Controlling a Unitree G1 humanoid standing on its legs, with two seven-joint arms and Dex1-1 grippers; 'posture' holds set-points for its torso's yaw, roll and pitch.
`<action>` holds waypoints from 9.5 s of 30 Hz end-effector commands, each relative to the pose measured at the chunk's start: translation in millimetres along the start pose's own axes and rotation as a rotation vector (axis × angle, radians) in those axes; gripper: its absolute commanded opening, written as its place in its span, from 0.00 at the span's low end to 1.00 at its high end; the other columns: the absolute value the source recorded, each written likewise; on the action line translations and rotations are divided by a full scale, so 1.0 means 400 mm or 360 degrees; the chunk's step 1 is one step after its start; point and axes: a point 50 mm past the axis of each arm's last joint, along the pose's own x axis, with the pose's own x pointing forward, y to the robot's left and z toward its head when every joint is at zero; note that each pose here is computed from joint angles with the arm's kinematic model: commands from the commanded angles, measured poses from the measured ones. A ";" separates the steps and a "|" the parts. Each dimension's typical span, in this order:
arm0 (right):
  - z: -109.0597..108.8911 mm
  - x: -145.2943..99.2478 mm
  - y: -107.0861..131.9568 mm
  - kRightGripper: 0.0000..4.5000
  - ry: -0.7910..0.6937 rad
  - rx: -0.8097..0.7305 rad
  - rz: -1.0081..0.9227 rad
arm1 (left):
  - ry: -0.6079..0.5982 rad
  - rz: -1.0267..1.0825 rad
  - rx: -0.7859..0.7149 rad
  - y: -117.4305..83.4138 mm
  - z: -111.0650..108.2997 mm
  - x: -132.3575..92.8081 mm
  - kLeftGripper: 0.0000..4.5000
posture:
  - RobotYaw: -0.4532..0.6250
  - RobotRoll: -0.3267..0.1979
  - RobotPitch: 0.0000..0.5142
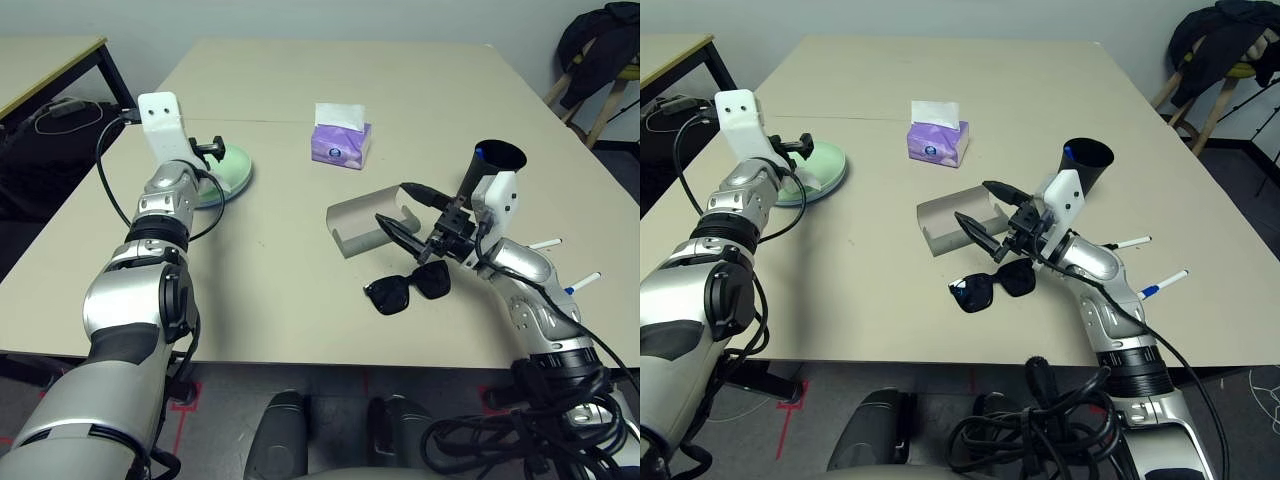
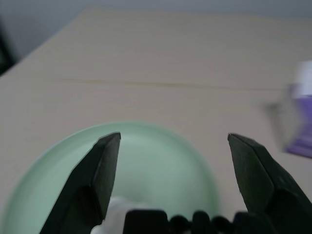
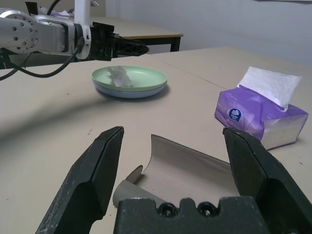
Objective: Organize and tidy the items on the table.
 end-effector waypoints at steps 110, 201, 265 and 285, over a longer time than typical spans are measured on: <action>0.107 0.048 0.068 0.62 0.1800 -0.1202 0.1341 | -0.0120 -0.1810 0.0718 -0.244 -0.154 -0.237 1.00 | 0.59 0.62 0.36; 0.163 0.213 -0.062 0.63 0.1555 -0.1747 0.1105 | -0.0158 -0.1447 0.0744 -0.258 -0.095 -0.236 1.00 | 0.64 0.62 0.29; -0.050 -0.195 -0.082 1.00 -0.0009 -0.0084 -0.0051 | -0.0087 -0.1218 0.0416 -0.170 -0.123 -0.071 0.60 | 0.51 0.62 0.24; -0.056 -0.215 -0.080 1.00 0.0016 -0.0083 -0.0119 | -0.0030 -0.1112 0.0374 -0.232 -0.113 0.009 0.00 | 0.47 0.62 0.26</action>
